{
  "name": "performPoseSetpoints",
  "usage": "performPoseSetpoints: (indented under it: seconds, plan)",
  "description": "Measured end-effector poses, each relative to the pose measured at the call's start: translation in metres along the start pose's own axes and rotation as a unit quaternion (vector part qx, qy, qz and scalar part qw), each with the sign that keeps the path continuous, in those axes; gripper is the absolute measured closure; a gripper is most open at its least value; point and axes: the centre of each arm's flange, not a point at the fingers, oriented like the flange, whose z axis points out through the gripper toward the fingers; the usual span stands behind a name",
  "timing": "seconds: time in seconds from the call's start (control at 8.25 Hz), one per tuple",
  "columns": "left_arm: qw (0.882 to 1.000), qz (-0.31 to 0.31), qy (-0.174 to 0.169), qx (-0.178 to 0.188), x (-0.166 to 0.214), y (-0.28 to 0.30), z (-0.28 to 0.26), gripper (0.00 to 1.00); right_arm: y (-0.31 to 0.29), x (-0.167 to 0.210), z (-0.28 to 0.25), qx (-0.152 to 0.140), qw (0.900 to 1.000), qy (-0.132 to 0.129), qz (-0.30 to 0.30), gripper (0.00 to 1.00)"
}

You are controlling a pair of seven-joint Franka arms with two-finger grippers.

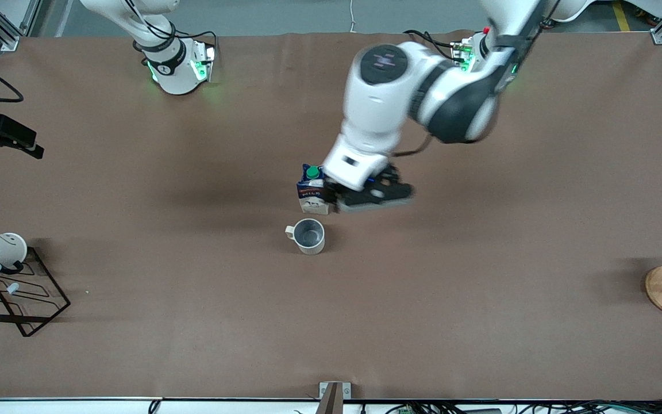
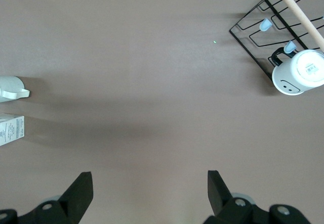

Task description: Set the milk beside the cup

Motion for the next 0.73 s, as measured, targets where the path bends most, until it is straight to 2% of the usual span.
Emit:
performPoseSetpoints:
  seconds: [0.24,0.73]
  plan:
    - [0.999,-0.049,0.005,0.013,0.055,-0.07,-0.028,0.0,-0.002,0.001,-0.001,-0.001,1.0,0.006,-0.002,0.0]
    - [0.999,0.014,-0.012,0.033,0.112,-0.196,-0.073,0.0,-0.002,0.002,-0.001,-0.001,1.0,0.008,-0.002,0.0]
